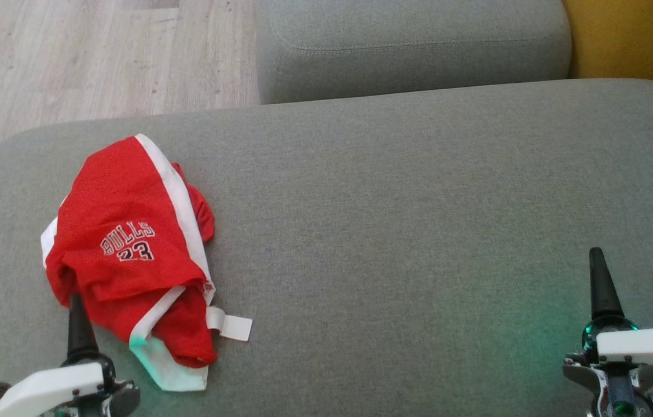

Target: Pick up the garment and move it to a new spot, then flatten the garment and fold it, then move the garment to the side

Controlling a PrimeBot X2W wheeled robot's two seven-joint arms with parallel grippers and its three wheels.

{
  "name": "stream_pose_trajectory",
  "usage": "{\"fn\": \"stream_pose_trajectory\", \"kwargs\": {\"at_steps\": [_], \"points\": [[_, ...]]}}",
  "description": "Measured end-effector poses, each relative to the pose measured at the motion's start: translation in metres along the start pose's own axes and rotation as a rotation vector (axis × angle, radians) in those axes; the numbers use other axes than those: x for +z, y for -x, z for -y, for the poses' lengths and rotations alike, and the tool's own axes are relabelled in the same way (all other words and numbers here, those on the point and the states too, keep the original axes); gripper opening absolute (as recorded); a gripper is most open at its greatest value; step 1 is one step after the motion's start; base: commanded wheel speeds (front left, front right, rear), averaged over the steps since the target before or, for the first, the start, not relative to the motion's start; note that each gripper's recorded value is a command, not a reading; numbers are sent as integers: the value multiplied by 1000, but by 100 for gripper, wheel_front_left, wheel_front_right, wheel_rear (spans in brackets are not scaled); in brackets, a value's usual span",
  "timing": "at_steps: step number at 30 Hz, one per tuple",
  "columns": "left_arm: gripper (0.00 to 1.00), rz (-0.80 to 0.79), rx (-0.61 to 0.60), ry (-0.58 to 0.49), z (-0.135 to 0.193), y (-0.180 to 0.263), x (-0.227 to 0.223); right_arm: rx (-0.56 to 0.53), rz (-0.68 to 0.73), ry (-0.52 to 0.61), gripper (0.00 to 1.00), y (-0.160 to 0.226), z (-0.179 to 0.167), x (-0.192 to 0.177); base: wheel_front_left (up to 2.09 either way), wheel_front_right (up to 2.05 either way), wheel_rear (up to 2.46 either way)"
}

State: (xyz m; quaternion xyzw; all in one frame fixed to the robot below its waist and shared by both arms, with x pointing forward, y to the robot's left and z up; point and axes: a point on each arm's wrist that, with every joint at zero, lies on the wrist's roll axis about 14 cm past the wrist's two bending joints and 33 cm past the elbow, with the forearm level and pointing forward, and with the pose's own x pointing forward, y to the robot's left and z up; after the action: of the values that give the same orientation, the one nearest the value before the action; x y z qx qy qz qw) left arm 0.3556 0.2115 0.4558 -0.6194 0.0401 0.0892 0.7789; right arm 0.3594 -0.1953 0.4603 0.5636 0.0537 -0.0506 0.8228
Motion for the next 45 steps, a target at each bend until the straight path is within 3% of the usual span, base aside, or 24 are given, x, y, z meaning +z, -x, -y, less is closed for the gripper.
{"fn": "stream_pose_trajectory", "kwargs": {"at_steps": [9, 26, 45], "points": [[100, 17, -64, -140, 27, -4, 1, 46, -6, 146, 100, -2, -15, -5, 0, 0, 0], [100, -64, -174, -541, 54, -5, -44, 122, -13, 458, 100, -4, -35, -16, 0, 0, 0], [100, -155, -236, -1018, 51, -5, -91, 196, 10, 747, 100, -3, -51, -23, 0, 0, 0]]}}
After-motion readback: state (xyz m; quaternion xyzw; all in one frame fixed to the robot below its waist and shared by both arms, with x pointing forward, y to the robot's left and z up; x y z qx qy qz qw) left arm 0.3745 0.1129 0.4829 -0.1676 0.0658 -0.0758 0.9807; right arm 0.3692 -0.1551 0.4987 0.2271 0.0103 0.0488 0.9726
